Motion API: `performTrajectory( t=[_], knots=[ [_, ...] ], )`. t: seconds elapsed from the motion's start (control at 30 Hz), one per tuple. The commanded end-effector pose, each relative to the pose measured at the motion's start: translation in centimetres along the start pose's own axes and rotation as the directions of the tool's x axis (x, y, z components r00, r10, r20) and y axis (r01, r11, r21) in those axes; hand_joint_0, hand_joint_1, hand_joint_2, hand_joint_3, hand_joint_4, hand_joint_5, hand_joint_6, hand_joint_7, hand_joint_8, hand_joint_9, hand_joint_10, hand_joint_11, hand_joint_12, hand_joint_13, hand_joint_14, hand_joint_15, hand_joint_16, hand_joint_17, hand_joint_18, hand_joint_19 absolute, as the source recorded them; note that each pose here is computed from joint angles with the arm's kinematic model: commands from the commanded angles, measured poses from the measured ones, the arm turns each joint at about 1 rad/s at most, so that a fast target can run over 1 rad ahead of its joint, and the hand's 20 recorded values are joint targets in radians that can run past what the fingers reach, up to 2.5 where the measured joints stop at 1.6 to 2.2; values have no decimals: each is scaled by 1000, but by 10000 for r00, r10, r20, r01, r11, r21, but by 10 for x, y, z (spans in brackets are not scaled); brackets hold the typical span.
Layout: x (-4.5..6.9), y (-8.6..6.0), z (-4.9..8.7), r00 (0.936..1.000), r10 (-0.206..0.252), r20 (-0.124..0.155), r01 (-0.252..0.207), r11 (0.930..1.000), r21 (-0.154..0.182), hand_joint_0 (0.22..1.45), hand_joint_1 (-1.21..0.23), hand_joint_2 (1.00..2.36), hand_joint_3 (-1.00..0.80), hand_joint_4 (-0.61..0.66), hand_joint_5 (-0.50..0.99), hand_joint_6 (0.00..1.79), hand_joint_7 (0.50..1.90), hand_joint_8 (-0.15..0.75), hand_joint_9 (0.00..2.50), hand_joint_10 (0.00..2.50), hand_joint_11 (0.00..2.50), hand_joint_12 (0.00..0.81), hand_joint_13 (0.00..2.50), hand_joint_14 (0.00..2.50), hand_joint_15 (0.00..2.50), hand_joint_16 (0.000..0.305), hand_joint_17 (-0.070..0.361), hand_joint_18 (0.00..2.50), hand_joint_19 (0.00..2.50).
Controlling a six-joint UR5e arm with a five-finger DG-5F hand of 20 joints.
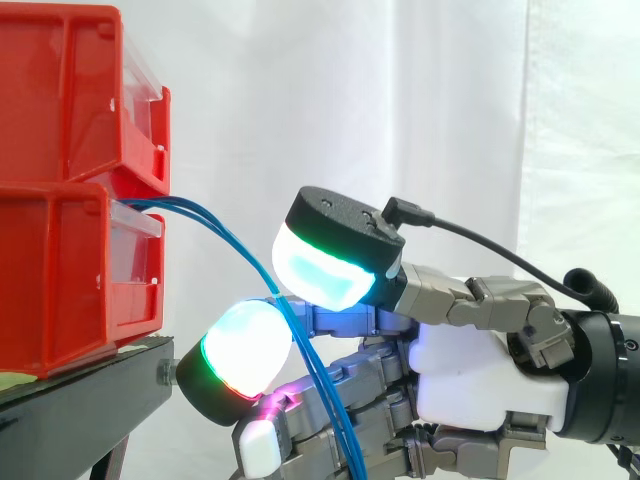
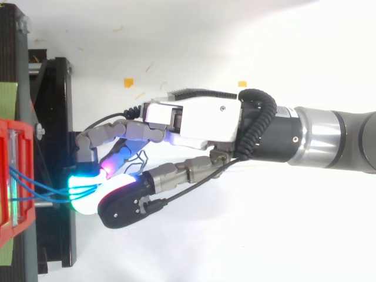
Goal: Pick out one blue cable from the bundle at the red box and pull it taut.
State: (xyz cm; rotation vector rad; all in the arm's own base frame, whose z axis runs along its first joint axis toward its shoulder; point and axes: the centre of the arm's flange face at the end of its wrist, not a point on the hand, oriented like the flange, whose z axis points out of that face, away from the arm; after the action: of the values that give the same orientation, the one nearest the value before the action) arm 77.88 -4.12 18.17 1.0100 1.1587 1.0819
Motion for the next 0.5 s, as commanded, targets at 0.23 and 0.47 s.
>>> performTrajectory(
  t=[0.23,0.47],
  knots=[
    [-11,1,2,10000,-9,-5,9,10000,-78,591,-524,1017,-263,64,-109,620,1174,257,829,30,673,328,774,21,478,49,111,618,530],
    [-22,6,7,10000,-23,-83,22,9999,-161,538,-460,1003,-463,95,-118,670,1060,267,832,28,675,338,777,21,484,52,116,633,529]
  ],
)
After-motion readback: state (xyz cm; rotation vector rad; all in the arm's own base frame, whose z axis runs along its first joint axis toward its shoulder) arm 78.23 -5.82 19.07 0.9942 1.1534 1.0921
